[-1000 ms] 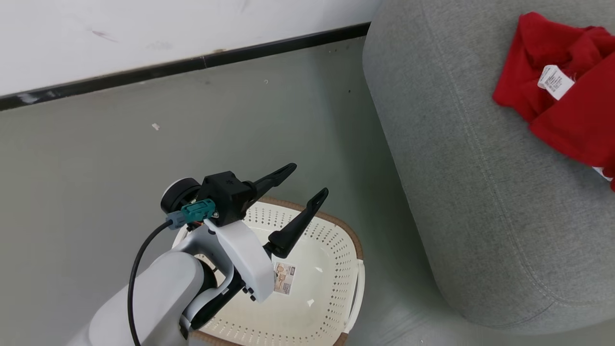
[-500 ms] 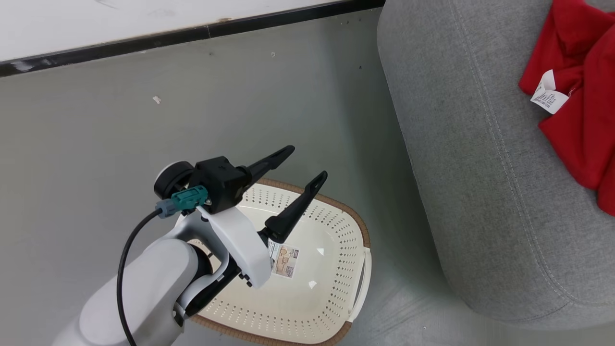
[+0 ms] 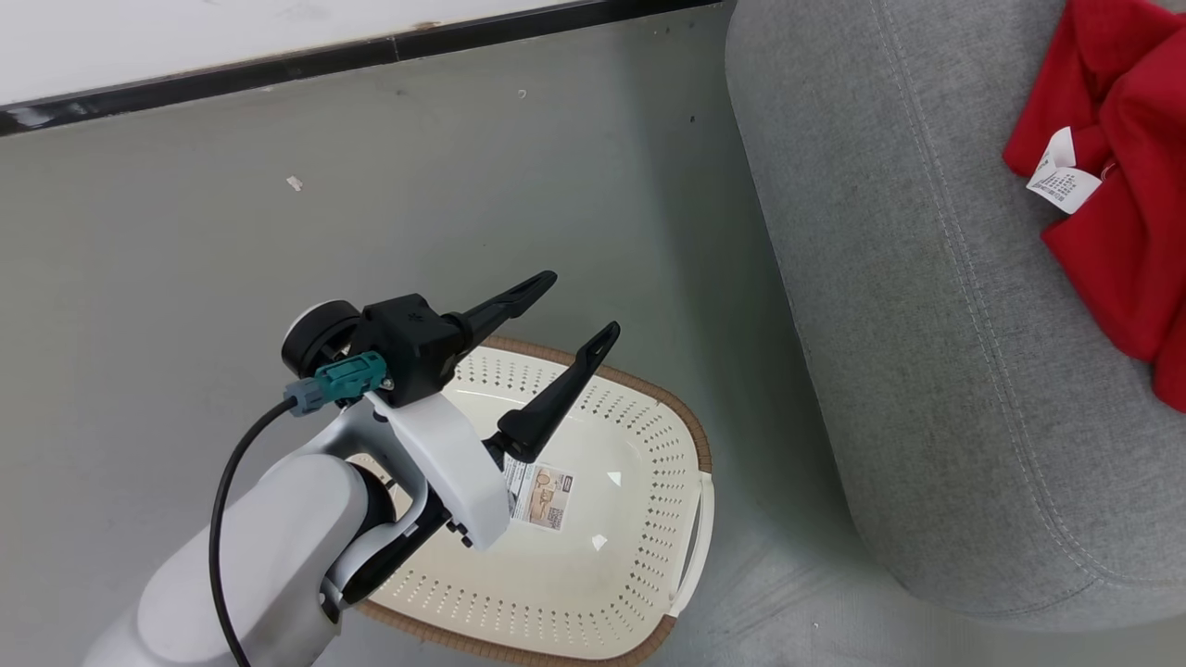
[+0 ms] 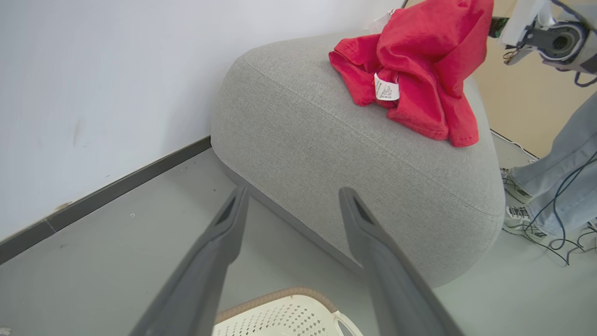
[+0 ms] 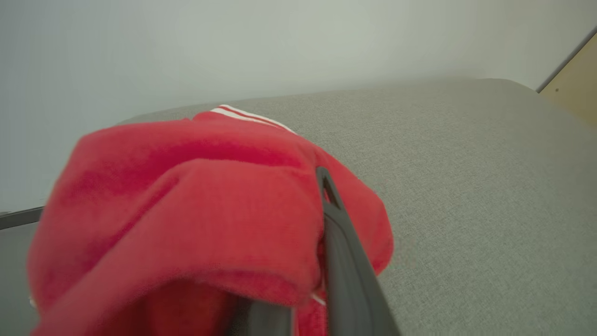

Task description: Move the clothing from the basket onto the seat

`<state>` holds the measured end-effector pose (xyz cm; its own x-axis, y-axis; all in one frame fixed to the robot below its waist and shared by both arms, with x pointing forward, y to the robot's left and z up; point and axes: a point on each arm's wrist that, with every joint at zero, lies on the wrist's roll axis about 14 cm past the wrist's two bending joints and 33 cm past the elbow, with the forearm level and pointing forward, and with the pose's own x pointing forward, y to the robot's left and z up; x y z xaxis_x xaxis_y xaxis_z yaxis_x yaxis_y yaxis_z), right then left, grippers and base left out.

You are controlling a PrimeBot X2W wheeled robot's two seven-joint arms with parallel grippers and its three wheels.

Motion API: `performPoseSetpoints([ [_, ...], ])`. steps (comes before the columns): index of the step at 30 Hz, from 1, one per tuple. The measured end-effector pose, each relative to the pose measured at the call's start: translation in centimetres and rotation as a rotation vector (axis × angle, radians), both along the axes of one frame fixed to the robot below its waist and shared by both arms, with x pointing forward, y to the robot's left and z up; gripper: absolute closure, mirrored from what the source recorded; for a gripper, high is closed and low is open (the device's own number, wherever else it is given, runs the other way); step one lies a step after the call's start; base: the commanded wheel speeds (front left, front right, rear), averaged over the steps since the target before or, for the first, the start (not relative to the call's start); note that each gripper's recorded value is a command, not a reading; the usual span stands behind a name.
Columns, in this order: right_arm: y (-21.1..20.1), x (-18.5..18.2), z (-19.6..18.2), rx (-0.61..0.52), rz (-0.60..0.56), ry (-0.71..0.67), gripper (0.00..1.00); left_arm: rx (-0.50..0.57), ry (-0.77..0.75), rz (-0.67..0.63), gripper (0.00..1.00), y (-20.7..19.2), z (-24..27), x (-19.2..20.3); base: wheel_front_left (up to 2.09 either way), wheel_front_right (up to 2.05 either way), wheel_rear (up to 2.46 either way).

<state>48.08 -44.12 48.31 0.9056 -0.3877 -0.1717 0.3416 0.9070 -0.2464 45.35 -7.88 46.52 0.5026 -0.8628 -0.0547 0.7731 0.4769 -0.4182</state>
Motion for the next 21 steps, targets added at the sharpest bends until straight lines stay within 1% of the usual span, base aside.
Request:
performPoseSetpoints([
  [1, -0.1, -0.1, -0.1, -0.002, -0.002, 0.006, 0.17, -0.001, -0.002, -0.003, 0.0, 0.0, 0.0, 0.0, 0.0, 0.0, 0.0],
  [2, -0.1, -0.2, -0.1, -0.002, -0.004, 0.008, 0.0, -0.002, -0.005, -0.005, 0.0, 0.0, 0.1, -0.1, 0.0, 0.0, 0.0],
  [6, -0.3, -0.5, 0.0, -0.01, -0.006, 0.014, 0.0, -0.01, -0.02, -0.004, 0.0, -0.1, 0.6, 0.1, 0.0, 0.0, 0.0],
  [14, 0.2, -1.0, 0.4, -0.054, 0.026, 0.032, 0.0, -0.021, -0.051, -0.005, 0.0, -0.4, 1.7, 0.1, 0.0, 0.0, 0.0],
  [19, 0.3, -3.5, -1.0, -0.056, 0.028, 0.093, 0.0, -0.027, -0.074, -0.011, 0.0, -0.7, 2.6, -0.1, 0.0, 0.0, 0.0],
  [21, 0.6, -4.0, -1.1, -0.06, 0.042, 0.101, 0.0, -0.031, -0.085, -0.01, 0.0, -0.8, 3.0, -0.2, 0.0, 0.0, 0.0],
])
